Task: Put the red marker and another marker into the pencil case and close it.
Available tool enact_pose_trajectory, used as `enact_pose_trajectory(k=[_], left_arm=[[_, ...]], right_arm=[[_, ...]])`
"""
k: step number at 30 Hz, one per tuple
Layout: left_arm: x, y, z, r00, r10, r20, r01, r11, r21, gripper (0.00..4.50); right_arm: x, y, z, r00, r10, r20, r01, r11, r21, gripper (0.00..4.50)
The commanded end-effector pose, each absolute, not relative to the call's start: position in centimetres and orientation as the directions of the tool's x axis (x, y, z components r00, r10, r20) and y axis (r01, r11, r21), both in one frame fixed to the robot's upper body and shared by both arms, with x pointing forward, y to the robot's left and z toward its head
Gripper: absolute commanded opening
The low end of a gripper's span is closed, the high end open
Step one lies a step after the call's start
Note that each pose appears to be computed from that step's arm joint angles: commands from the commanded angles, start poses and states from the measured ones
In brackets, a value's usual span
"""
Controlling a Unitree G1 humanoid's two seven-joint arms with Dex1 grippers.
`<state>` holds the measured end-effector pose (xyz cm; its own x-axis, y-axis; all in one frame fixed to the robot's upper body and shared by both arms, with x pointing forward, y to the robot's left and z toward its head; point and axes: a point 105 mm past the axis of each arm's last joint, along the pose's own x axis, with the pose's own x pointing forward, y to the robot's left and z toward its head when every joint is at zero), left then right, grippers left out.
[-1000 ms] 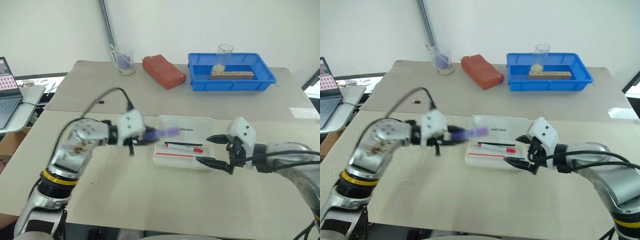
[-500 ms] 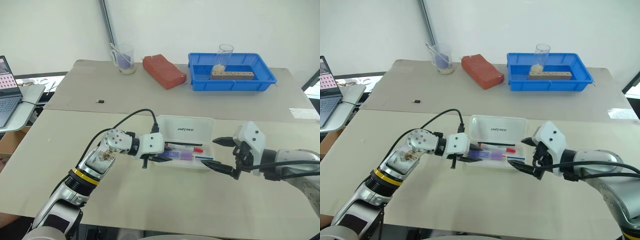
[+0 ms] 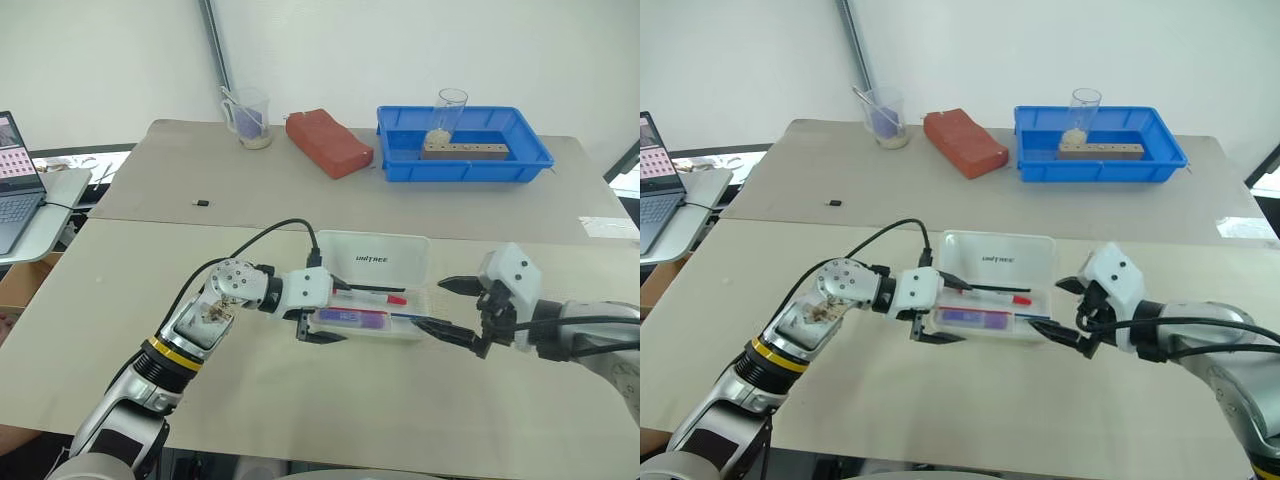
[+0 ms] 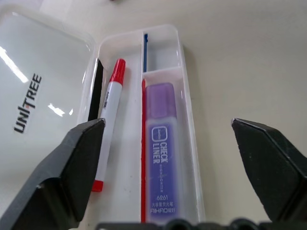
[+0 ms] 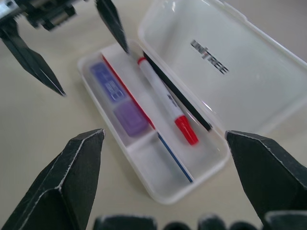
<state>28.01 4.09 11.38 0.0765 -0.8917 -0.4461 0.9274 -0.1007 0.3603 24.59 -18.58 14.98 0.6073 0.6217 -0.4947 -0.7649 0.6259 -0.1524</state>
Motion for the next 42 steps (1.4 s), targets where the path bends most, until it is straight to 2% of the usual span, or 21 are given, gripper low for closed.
enact_pose_trajectory(k=[1,5,8,12,19,22,28,31,32,34,37,42], left_arm=[[27.0,3.1,15.6,0.049,-0.952,-0.302,0.899,-0.089,0.428,4.48],[26.8,2.5,18.0,0.062,-0.983,-0.172,0.859,-0.035,0.511,4.48],[26.6,2.3,18.9,0.053,-0.995,-0.085,0.869,0.004,0.496,4.48],[26.2,2.1,19.1,0.048,-0.997,-0.058,0.863,0.012,0.505,4.48],[26.0,2.5,18.9,0.085,-0.995,-0.051,0.858,0.047,0.511,4.48],[25.9,2.6,18.7,0.096,-0.994,-0.053,0.856,0.055,0.515,4.5],[26.1,2.6,18.8,0.119,-0.992,-0.044,0.848,0.078,0.524,4.5],[26.3,2.6,18.9,0.124,-0.991,-0.042,0.848,0.084,0.524,4.5],[26.2,2.6,18.9,0.119,-0.992,-0.04,0.851,0.081,0.519,4.5],[26.0,2.6,18.8,0.107,-0.993,-0.045,0.861,0.07,0.503,4.5],[25.4,2.8,18.2,0.069,-0.994,-0.09,0.882,0.018,0.471,4.5],[24.7,3.4,17.1,0.026,-0.985,-0.169,0.898,-0.051,0.437,4.5]], right_arm=[[26.0,-22.6,15.1,0.677,0.497,-0.542,-0.695,0.674,-0.251,4.45],[27.6,-25.8,14.2,0.695,0.441,-0.568,-0.652,0.72,-0.239,4.45],[28.4,-27.4,12.9,0.666,0.419,-0.617,-0.66,0.716,-0.227,4.45],[29.3,-29.6,11.0,0.625,0.373,-0.686,-0.663,0.717,-0.214,4.45],[30.9,-30.8,9.4,0.583,0.365,-0.726,-0.646,0.751,-0.14,4.45],[30.9,-31.0,8.9,0.569,0.371,-0.734,-0.638,0.763,-0.109,3.62],[30.9,-31.3,8.8,0.565,0.366,-0.74,-0.646,0.753,-0.121,1.54],[30.9,-30.5,9.5,0.568,0.4,-0.719,-0.671,0.731,-0.124,0.48],[31.0,-30.0,9.8,0.565,0.417,-0.712,-0.692,0.71,-0.133,0.26],[30.8,-28.6,10.5,0.546,0.451,-0.706,-0.738,0.657,-0.152,0.23],[29.9,-23.9,12.5,0.463,0.563,-0.684,-0.855,0.488,-0.176,0.23],[28.9,-19.2,14.4,0.374,0.653,-0.658,-0.922,0.335,-0.193,0.23]])
